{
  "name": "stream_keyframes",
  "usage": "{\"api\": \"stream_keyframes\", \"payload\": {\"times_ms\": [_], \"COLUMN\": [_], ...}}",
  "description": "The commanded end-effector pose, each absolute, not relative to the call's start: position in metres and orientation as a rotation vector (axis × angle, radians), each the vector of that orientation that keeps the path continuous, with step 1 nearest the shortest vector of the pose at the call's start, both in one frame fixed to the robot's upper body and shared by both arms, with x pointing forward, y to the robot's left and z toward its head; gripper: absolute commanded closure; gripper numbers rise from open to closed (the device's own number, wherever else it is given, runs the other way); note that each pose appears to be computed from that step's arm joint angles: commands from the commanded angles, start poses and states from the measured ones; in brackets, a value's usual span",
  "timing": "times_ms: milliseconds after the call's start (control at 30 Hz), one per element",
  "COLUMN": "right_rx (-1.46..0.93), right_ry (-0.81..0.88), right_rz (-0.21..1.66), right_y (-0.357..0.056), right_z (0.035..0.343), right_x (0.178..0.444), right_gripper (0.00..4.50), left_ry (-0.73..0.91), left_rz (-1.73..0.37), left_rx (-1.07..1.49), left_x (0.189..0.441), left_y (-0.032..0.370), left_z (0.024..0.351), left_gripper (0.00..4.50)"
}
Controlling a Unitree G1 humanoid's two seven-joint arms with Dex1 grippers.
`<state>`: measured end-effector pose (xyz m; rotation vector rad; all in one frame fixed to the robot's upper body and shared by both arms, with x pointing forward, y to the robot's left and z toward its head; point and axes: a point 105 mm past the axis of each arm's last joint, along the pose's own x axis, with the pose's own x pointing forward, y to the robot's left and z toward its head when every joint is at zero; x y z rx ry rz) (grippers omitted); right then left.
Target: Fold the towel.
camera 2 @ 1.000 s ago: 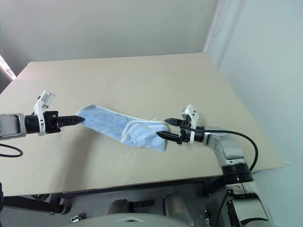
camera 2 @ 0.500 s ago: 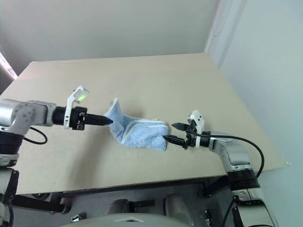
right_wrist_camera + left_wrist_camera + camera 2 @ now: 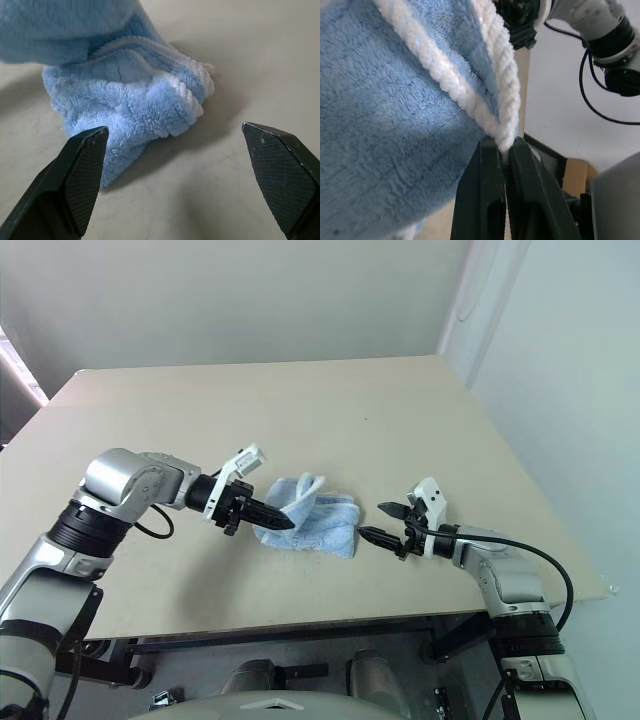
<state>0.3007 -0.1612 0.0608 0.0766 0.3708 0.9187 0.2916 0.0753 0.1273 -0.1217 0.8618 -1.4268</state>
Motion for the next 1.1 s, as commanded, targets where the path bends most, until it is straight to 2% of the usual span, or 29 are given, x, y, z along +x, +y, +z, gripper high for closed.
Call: {"api": "stream_keyframes", "payload": {"times_ms": [33, 300, 700, 867, 900, 1100], "right_rx": [0.056, 0.053, 0.034, 0.026, 0.025, 0.013], "right_ry": [0.309, 0.314, 0.325, 0.329, 0.33, 0.332], "right_rz": [0.898, 0.871, 0.853, 0.856, 0.857, 0.842], "right_y": [-0.164, -0.167, -0.167, -0.165, -0.165, -0.167], "right_z": [0.075, 0.072, 0.067, 0.065, 0.065, 0.063], "right_x": [0.304, 0.303, 0.304, 0.304, 0.304, 0.306], "right_gripper": [0.0, 0.0, 0.0, 0.0, 0.0, 0.0], "left_ry": [0.841, 0.892, 0.88, 0.874, 0.874, 0.813], "left_rz": [-1.458, -1.494, -1.434, -1.446, -1.439, -1.38], "left_rx": [-0.122, -0.132, -0.146, -0.152, -0.148, -0.177], "left_x": [0.293, 0.281, 0.287, 0.282, 0.283, 0.295], "left_y": [0.057, 0.04, 0.03, 0.027, 0.027, 0.028], "left_z": [0.127, 0.11, 0.091, 0.087, 0.086, 0.092], "left_gripper": [4.47, 4.47, 4.47, 3.1, 2.65, 0.6]}}
